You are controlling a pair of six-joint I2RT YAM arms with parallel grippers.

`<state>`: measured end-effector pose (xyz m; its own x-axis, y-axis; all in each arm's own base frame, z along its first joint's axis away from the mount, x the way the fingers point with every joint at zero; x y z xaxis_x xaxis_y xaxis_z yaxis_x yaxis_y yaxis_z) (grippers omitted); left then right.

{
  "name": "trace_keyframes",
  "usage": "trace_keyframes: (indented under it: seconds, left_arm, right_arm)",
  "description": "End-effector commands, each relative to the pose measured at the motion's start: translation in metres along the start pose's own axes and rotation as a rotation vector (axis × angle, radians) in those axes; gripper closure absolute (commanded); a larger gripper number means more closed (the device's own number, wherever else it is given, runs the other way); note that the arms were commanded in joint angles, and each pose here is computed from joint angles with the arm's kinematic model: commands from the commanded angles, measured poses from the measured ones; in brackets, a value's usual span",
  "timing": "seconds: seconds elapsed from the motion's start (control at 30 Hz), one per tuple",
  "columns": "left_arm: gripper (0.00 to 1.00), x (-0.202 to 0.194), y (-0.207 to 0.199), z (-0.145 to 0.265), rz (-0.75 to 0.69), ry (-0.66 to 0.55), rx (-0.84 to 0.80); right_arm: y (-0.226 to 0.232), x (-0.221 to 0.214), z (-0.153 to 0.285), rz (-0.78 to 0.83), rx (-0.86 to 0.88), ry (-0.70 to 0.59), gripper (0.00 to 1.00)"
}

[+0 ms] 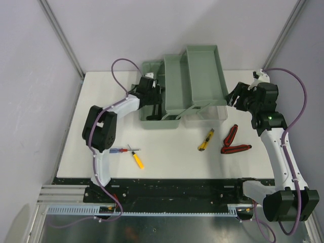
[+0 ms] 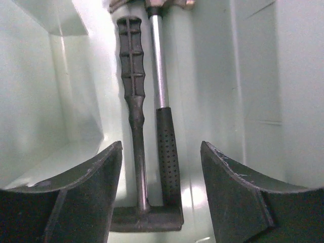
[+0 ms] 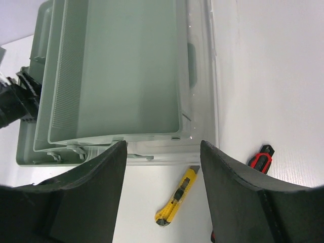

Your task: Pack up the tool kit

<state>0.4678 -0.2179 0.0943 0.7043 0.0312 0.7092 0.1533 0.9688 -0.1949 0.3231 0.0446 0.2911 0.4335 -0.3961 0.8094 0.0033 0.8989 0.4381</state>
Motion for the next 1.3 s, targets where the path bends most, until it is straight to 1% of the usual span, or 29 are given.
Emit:
trace_keyframes:
  seconds: [0.0,0.07,0.17,0.27,0.37,0.5,0.6,0.67,0.77,0.87,0.93,1.0,1.1,1.27]
  left_arm:
    - [0.32,0.068,-0.005,0.070,0.024,-0.193,-0.008]
    - [0.31,0.074,-0.004,0.093,0.037,-0.230,-0.006]
    - [0.29,0.073,0.005,0.129,0.062,-0.278,0.017]
    - [0.28,0.056,0.022,0.157,0.084,-0.297,0.059]
    - [0.26,0.036,0.045,0.177,0.121,-0.304,0.103]
    - [0.24,0.013,0.077,0.194,0.197,-0.305,0.156]
    - [0.17,0.005,0.093,0.205,0.232,-0.315,0.187]
    - [0.10,0.005,0.100,0.213,0.242,-0.334,0.209]
    - [0.03,0.007,0.110,0.225,0.243,-0.362,0.245]
    - [0.01,0.008,0.124,0.234,0.265,-0.377,0.297]
    - [0.01,0.006,0.134,0.239,0.291,-0.376,0.328]
    - [0.01,0.004,0.145,0.240,0.317,-0.371,0.354]
    - [0.01,0.000,0.160,0.239,0.347,-0.359,0.394]
    - [0.00,-0.006,0.182,0.234,0.380,-0.334,0.448]
  right_arm:
    - [0.011,0.019,0.008,0.002,0.042,-0.074,0.35]
    - [0.013,0.018,0.008,0.000,0.051,-0.068,0.35]
    - [0.018,0.018,0.010,0.008,0.074,-0.070,0.35]
    - [0.031,0.018,0.015,0.036,0.124,-0.078,0.34]
    - [0.055,0.015,0.023,0.097,0.206,-0.086,0.31]
    - [0.101,-0.009,0.031,0.210,0.372,-0.033,0.26]
    - [0.145,-0.054,0.034,0.328,0.493,0.072,0.23]
    - [0.172,-0.091,0.036,0.419,0.541,0.137,0.20]
    - [0.211,-0.151,0.044,0.558,0.633,0.234,0.14]
    - [0.241,-0.215,0.051,0.690,0.732,0.354,0.10]
    - [0.254,-0.258,0.057,0.785,0.788,0.456,0.10]
    - [0.268,-0.289,0.062,0.864,0.837,0.546,0.11]
    - [0.281,-0.328,0.054,0.913,0.836,0.633,0.15]
    - [0.299,-0.365,0.018,0.877,0.749,0.649,0.17]
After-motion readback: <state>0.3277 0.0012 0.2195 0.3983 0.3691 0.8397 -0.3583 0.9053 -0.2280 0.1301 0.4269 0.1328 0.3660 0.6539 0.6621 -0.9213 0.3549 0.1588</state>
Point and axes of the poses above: each gripper's point midway between its finger pads, its own z axis back along the fingers, its own y axis along the line the jaws close on, x = y × z, the point moved 3 cm from there along z, back along the fingers, and after that the axes turned 5 degrees about -z, right-handed, at the moved point
